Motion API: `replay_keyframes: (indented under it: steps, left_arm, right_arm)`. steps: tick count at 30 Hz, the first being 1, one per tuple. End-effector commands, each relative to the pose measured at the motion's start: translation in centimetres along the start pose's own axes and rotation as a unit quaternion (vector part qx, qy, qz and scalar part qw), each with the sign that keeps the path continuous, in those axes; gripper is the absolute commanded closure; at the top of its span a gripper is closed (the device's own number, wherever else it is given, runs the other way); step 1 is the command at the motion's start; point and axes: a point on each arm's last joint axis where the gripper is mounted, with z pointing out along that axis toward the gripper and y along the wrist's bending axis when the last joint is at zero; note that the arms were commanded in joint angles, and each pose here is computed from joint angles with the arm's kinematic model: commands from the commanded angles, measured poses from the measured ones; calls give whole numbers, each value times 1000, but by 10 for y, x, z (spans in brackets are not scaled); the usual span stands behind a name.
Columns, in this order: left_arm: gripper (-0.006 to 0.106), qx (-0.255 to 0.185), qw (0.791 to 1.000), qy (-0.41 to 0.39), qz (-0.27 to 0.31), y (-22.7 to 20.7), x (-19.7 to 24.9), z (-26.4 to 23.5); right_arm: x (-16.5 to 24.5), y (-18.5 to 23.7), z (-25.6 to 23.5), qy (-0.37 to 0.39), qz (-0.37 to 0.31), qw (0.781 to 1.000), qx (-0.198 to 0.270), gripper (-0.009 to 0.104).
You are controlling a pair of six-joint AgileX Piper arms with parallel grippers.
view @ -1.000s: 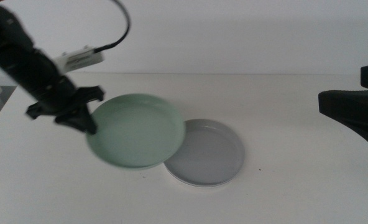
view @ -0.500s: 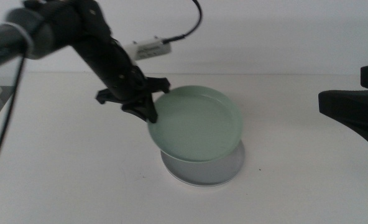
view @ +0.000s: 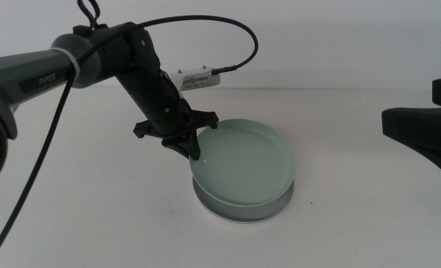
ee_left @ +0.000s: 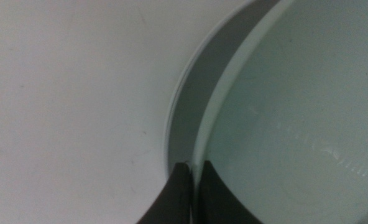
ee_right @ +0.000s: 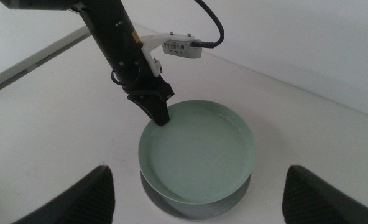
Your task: Stack the three bowls on top of each other.
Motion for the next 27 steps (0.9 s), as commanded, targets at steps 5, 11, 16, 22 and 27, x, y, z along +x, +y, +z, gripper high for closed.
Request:
replay_keyframes:
  steps: [5,11,16,22,27]
  left_arm:
    - [102,5,1000,-9,-7,-4,-3,4]
    - [102,4,1000,-15,-9,-3,-5,7]
    - [102,4,1000,-21,-9,-3,-5,8]
    - [101,3,1000,-21,1,-3,-5,8]
    - [92,-8,1000,-19,7,-1,-5,8]
  right_arm:
    - [1,0,0,-2,-1,1000,0,2]
    - [1,0,0,-2,-1,1000,0,2]
    - [1,0,0,-2,-1,1000,0,2]
    - [1,0,0,-2,-1,1000,0,2]
    - [1,0,0,-2,-1,1000,0,2]
